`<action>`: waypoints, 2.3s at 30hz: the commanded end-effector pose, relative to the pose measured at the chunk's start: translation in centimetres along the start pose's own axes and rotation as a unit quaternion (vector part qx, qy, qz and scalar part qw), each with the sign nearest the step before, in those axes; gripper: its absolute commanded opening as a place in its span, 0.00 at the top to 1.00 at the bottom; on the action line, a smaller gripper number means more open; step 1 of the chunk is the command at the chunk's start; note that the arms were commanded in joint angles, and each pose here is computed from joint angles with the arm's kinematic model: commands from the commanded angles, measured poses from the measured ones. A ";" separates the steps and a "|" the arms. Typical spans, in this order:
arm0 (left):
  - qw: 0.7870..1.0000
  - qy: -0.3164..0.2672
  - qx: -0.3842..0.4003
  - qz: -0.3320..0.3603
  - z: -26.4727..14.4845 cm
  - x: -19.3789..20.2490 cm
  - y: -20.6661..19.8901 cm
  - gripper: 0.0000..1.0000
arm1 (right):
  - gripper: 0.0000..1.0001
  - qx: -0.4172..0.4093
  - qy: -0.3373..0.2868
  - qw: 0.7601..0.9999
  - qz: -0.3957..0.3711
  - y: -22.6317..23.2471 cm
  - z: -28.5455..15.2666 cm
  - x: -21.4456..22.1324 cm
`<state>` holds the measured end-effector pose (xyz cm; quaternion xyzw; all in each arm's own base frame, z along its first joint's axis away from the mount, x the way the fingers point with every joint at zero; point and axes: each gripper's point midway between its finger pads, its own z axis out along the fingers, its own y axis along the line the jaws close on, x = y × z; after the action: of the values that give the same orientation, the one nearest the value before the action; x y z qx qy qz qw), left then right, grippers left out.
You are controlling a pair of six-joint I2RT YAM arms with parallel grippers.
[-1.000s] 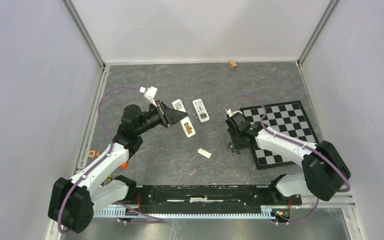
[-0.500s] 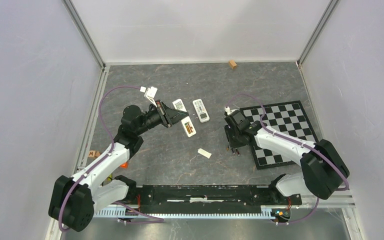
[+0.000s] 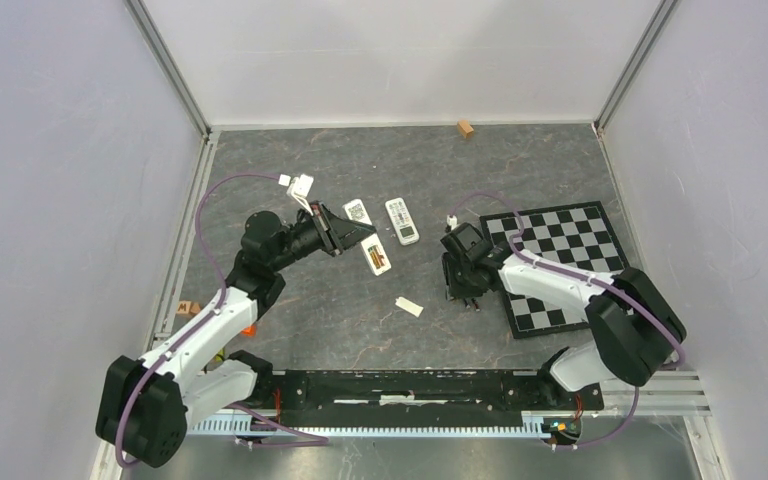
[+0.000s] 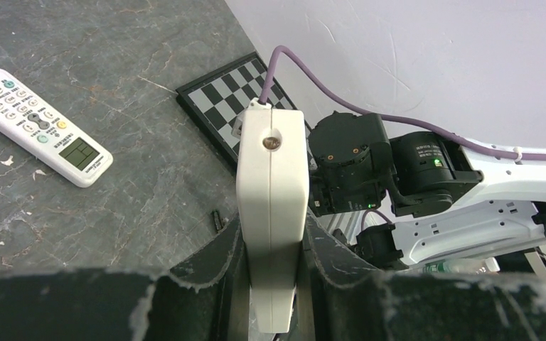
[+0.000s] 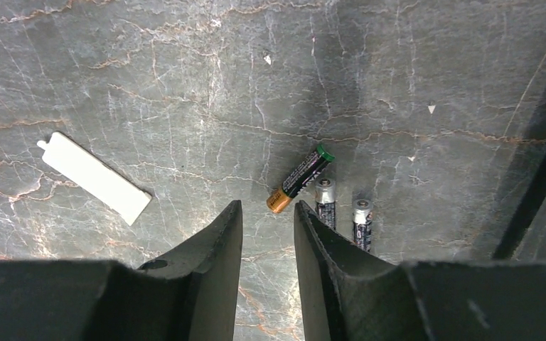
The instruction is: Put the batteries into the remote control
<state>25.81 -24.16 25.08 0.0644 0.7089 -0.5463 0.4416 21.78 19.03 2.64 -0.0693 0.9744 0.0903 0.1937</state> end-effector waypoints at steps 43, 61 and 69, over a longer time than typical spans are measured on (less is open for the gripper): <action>0.989 0.063 -0.076 -0.111 4.5 4.7 7.3 0.98 | 1.00 -0.075 -0.112 0.989 -0.059 5.2 -1.6 -5.8; 0.975 0.095 -0.060 -0.194 9.7 8.8 9.9 0.98 | 0.97 -0.207 -0.156 0.963 -0.069 10.4 -5.0 -8.0; 0.972 0.096 -0.042 -0.212 9.8 8.9 9.2 0.98 | 0.97 -0.200 -0.140 0.967 -0.078 10.1 -3.9 -7.3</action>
<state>30.71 -31.04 9.51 -0.0632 0.7984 -0.5484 0.2405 24.97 27.95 10.08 -0.1571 0.9003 0.2660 0.3066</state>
